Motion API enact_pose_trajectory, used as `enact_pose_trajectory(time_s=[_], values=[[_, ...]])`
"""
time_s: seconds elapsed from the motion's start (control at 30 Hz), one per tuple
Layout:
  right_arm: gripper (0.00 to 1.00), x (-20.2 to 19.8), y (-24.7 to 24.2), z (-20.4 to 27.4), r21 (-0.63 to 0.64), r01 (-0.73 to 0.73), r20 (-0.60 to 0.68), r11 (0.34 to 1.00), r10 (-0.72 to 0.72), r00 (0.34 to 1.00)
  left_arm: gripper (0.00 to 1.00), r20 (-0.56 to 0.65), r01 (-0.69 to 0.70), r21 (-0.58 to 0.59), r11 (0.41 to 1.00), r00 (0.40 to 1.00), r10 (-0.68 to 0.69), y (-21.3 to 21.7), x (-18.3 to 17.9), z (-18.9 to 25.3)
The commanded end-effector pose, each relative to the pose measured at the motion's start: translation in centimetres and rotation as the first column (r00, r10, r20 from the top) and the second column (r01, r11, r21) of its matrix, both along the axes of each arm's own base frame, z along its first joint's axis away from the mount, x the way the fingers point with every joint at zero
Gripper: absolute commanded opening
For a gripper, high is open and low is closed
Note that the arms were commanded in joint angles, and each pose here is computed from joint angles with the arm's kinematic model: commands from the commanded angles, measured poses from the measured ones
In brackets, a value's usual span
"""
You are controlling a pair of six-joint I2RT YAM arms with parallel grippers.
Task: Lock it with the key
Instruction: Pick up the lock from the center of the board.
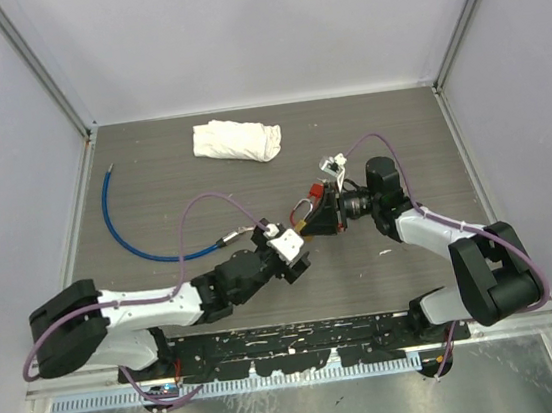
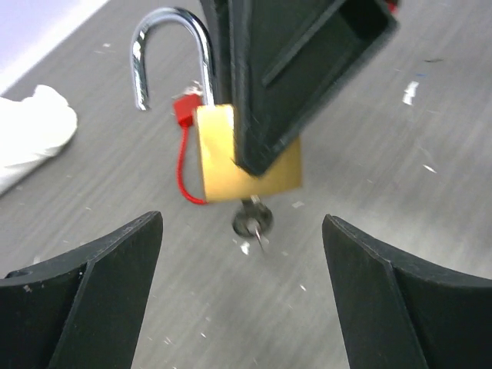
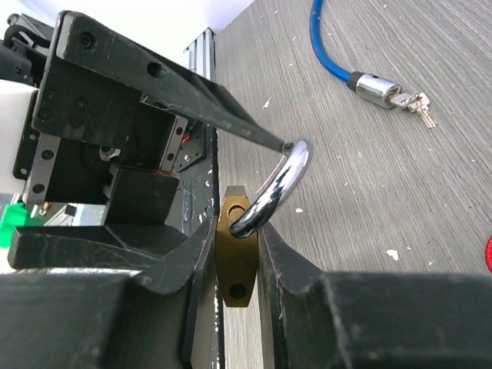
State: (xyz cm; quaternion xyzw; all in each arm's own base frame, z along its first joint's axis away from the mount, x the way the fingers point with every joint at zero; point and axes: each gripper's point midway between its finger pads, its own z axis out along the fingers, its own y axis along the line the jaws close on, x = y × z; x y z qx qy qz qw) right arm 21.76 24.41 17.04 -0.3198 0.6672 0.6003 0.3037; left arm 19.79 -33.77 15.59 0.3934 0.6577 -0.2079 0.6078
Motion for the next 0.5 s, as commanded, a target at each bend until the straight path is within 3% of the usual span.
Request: enact_pose_trajectory(time_s=[0.0,0.2,0.37,0.47], values=[[0.01,1.0,0.2,2.6,0.042,0.011,0.064,0.999,-0.013,0.998,0.85,0.133,-0.148,-0.127,0.981,0.977,0.164,-1.2,3.6,5.6],[0.01,1.3,0.3,2.4,0.037,0.032,0.032,0.999,-0.033,0.999,0.77,0.118,-0.180,-0.098,0.979,0.974,0.191,-2.5,4.5,4.8],[0.01,1.5,0.3,2.2,0.029,0.047,0.013,0.998,-0.047,0.999,0.64,0.110,-0.175,-0.089,0.981,0.977,0.184,-2.9,4.6,4.8],[0.01,1.6,0.4,2.2,0.028,0.048,0.004,0.998,-0.048,0.999,0.63,0.107,-0.176,-0.081,0.981,0.977,0.184,-3.2,4.6,4.7]])
